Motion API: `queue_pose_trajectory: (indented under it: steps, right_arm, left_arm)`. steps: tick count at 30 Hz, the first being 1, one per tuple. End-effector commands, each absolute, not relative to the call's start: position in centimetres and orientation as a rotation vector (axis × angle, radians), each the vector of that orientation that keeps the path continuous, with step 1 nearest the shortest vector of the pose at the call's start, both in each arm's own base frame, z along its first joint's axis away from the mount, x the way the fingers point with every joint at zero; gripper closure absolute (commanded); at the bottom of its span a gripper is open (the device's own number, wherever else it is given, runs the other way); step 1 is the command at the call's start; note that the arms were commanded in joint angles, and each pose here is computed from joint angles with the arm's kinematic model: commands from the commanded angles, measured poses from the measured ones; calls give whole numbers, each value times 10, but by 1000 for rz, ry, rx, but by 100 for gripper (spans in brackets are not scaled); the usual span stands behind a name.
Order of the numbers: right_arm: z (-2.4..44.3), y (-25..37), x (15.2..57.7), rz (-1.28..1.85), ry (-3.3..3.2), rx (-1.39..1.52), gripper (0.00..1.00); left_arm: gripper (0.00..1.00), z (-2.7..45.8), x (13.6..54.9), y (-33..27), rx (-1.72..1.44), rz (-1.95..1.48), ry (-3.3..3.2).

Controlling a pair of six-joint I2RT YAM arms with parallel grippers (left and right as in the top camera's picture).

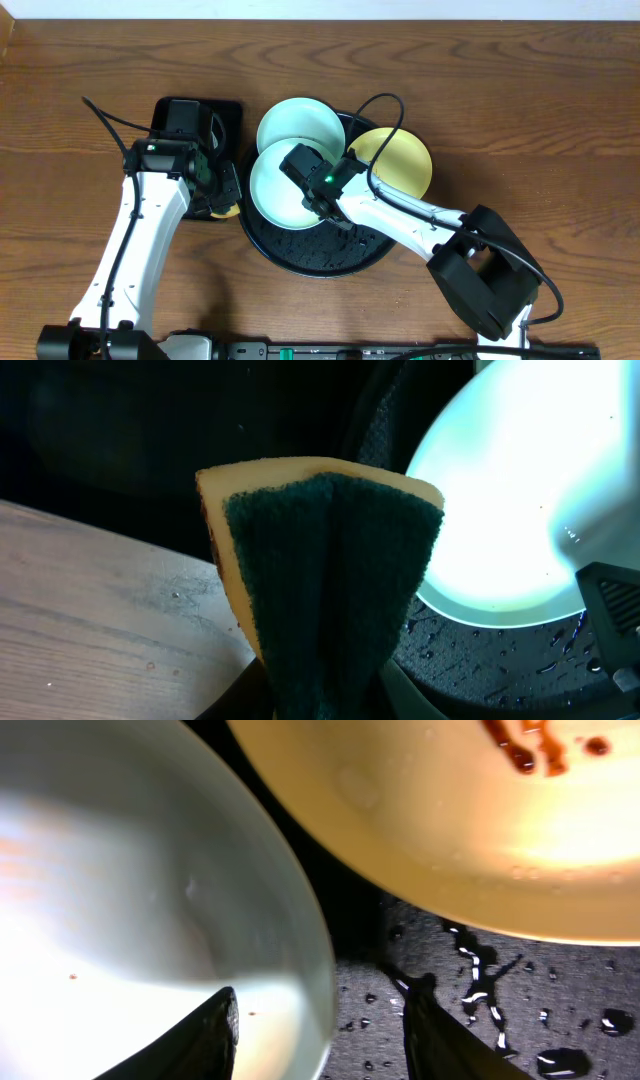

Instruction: Clean dirty plates on tray and stack at the side

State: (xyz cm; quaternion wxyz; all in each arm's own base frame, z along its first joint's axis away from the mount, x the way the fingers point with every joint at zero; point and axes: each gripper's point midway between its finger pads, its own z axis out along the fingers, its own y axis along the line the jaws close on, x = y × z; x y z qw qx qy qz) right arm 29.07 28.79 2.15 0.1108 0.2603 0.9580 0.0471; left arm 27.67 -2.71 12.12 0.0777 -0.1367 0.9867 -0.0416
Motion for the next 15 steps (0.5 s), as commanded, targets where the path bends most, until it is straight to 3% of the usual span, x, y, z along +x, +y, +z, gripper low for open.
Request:
queue_pose_trajectory:
  steps: [1,3,4,10,13,15]
  right_arm:
    - [10,288,290,114,2831,759,52]
    - [7,290,289,122,2840,761,73]
    - [6,291,289,128,2841,761,79]
    - [-1,295,290,143,2852,766,80]
    - [-1,294,289,139,2851,773,76]
    - [-1,295,290,141,2849,773,81]
  left_arm:
    - [76,125,279,-24,-391,-107,2948]
    - [76,125,279,-24,-391,-107,2948]
    - [76,125,279,-24,-391,-107,2948]
    - [76,125,279,-24,-391,-107,2948]
    - [76,125,279,-24,-391,-107,2948]
    - [76,125,279,-24,-391,-107,2948]
